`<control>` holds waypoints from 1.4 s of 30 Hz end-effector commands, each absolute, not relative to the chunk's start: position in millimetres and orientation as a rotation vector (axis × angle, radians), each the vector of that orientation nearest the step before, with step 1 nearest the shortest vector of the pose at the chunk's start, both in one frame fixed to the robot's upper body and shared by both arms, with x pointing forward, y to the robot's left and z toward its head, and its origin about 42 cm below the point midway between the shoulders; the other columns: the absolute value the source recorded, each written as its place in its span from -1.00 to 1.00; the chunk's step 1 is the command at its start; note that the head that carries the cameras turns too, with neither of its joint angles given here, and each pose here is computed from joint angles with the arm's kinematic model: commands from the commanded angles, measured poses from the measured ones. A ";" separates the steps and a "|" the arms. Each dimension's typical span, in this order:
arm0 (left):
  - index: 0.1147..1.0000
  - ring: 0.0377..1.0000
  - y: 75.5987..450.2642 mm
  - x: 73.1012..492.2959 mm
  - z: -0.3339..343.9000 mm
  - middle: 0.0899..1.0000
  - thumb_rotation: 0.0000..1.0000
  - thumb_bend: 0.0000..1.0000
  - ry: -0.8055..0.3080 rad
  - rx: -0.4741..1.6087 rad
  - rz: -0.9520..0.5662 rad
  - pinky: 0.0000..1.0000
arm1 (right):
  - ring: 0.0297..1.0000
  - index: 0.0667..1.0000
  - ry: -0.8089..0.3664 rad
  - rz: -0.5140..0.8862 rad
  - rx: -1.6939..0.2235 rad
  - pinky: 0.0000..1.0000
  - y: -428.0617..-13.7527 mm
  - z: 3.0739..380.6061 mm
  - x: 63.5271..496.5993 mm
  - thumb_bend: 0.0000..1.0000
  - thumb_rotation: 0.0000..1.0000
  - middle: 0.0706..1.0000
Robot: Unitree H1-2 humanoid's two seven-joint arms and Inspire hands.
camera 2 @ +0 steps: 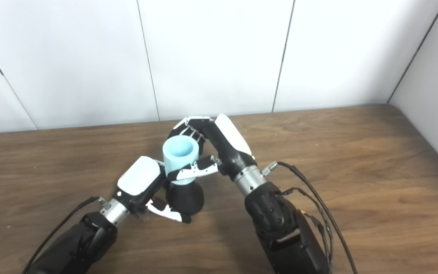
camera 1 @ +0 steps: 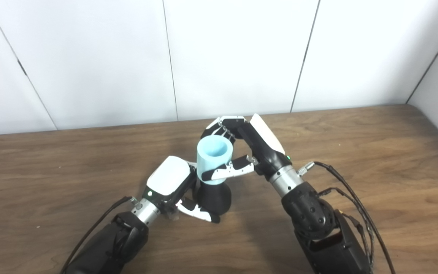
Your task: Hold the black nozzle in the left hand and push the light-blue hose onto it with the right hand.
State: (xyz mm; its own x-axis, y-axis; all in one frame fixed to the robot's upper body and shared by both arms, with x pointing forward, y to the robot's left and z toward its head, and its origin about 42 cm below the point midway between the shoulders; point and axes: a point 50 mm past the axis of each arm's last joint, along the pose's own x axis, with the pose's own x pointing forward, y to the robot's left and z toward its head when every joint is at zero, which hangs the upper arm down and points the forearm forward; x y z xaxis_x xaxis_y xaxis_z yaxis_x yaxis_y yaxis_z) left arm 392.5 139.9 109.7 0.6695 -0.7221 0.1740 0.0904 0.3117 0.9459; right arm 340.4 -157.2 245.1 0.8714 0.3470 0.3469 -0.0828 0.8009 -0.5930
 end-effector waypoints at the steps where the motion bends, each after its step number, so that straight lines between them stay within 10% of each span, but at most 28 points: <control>1: -0.08 -0.24 134.9 299.7 1.5 -0.16 -1.00 0.00 -0.351 1.133 -0.864 -0.36 | -0.26 -0.02 -0.565 0.255 -0.627 -0.44 -145.3 271.5 346.7 0.03 -1.00 -0.16; 42: -0.05 -0.26 137.1 296.2 -3.4 -0.19 -1.00 0.00 -0.333 1.146 -0.868 -0.40 | -0.25 0.00 -0.499 0.184 -0.576 -0.40 -161.0 234.6 332.8 0.03 -1.00 -0.16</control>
State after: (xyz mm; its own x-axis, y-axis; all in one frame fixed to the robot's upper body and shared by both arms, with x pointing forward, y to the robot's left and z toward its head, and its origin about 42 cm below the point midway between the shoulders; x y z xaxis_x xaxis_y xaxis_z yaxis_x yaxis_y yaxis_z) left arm 391.1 138.5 109.8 0.6720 -0.7203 0.1717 0.0900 0.3096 0.9466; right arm 331.7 -162.1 230.7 0.8809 0.3084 0.3592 -0.0513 0.8164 -0.5752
